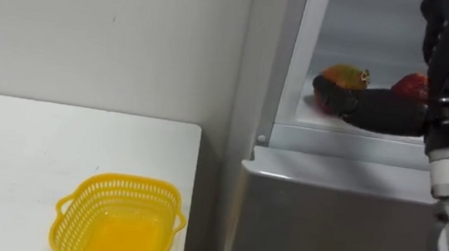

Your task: Retrieve from the upper fridge

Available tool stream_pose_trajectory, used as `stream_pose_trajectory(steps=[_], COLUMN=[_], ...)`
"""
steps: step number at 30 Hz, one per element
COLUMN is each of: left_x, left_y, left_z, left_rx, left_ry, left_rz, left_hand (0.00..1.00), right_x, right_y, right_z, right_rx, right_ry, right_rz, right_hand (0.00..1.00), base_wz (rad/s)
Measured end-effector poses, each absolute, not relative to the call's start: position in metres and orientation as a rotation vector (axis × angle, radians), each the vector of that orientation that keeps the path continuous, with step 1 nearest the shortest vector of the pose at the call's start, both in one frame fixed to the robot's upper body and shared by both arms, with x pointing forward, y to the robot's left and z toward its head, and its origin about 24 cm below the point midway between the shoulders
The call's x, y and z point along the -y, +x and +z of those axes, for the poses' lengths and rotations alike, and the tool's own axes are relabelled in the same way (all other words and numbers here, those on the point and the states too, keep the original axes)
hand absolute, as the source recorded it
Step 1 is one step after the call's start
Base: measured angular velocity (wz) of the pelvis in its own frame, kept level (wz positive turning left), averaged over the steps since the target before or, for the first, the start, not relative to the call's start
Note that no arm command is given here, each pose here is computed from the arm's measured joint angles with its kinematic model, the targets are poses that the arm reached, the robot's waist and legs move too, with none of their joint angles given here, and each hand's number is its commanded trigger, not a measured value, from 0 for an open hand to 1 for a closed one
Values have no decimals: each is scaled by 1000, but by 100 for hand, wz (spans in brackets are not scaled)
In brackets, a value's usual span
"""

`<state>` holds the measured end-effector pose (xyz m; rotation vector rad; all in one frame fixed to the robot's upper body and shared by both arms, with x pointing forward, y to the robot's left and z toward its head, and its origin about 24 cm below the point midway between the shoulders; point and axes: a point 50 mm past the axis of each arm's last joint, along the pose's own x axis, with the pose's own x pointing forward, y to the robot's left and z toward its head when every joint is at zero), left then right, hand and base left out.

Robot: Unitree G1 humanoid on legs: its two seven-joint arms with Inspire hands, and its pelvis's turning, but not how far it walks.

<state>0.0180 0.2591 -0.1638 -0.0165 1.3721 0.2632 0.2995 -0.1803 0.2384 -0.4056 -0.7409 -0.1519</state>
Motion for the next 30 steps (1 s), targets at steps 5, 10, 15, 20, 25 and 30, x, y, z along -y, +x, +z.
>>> stream_pose_trajectory(steps=[5, 10, 15, 20, 25, 30], left_x=[-262, -262, -262, -262, -262, -262], left_y=[19, 20, 20, 21, 22, 24], left_z=[-163, -162, -162, -162, -162, -161], left_rx=[-1373, -1369, -1372, -1376, -1377, -1367], left_ry=[-14, -28, -31, -32, -34, -30], left_rz=[264, 245, 243, 244, 242, 241], left_hand=[0, 0, 0, 0, 0, 0], right_x=[181, 183, 183, 191, 194, 197], right_y=[305, 308, 310, 318, 319, 320], right_z=[243, 253, 252, 249, 248, 248], right_rx=[730, 737, 724, 671, 655, 639], right_ry=[-427, -476, -503, -494, -475, -439], right_rz=[-151, -151, -142, -152, -147, -133], right_hand=[0, 0, 0, 0, 0, 0], base_wz=[3, 2, 0, 1, 2, 0])
